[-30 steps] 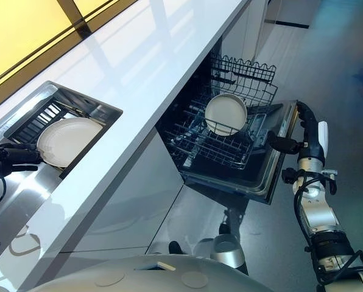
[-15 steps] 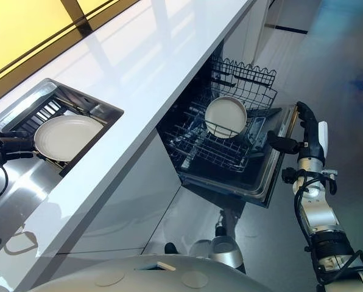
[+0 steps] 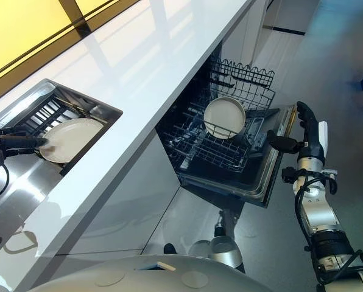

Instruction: Pick up plates and place into dishwasher.

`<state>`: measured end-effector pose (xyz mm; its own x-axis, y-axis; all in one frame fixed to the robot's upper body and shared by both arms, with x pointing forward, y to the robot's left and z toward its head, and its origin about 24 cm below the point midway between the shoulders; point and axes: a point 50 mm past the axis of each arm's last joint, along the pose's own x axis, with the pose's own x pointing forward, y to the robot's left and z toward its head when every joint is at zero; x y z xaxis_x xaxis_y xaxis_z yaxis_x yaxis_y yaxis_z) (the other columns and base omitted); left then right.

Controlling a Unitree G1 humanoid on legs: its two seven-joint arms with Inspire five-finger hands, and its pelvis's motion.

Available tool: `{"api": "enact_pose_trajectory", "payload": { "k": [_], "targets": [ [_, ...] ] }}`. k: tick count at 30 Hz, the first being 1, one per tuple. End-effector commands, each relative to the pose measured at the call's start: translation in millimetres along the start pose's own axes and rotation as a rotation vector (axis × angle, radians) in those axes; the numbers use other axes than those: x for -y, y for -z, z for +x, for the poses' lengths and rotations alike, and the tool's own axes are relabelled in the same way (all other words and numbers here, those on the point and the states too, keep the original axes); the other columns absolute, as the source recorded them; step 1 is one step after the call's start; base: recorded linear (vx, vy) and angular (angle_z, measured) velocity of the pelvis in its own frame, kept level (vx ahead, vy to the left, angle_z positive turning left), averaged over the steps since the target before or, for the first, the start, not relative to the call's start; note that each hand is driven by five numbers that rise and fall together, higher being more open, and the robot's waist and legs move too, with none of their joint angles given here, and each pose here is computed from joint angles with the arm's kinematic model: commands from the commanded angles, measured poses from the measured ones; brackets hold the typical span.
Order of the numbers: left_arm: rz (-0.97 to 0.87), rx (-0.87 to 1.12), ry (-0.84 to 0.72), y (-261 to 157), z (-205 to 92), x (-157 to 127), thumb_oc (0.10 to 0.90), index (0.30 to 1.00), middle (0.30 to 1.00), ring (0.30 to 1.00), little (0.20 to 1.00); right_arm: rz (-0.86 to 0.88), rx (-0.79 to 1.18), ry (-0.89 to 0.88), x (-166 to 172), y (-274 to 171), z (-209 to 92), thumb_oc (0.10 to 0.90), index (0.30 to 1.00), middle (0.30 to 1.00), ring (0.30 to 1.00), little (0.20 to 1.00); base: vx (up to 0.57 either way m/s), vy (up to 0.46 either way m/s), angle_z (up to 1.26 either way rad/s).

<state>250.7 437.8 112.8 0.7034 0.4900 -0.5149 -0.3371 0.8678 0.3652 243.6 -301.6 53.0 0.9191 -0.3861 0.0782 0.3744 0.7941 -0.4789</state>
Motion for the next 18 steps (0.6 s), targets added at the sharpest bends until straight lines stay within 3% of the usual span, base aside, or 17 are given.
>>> {"api": "enact_pose_trajectory", "payload": {
  "k": [1, 7, 18],
  "targets": [
    [-0.022, 0.246, 0.033, -62.0, -7.0, 11.7, 0.800, 0.900, 0.900, 0.900, 0.900, 0.076, 0.330, 0.103, 19.0, -74.4, 29.8, 0.800, 0.900, 0.900, 0.900, 0.900, 0.00, 0.000, 0.00],
    [-0.090, 0.270, 0.066, -67.3, -6.1, 22.6, 0.800, 0.900, 0.900, 0.900, 0.900, 0.075, 0.322, 0.093, 14.7, -70.2, 27.4, 0.800, 0.900, 0.900, 0.900, 0.900, 0.01, -0.001, 0.02],
    [0.125, 0.241, -0.110, -71.8, -9.1, 1.2, 0.800, 0.900, 0.900, 0.900, 0.900, 0.062, 0.305, 0.057, 11.4, -71.9, 29.3, 0.800, 0.900, 0.900, 0.900, 0.900, 0.04, 0.011, -0.01]
  ]
}}
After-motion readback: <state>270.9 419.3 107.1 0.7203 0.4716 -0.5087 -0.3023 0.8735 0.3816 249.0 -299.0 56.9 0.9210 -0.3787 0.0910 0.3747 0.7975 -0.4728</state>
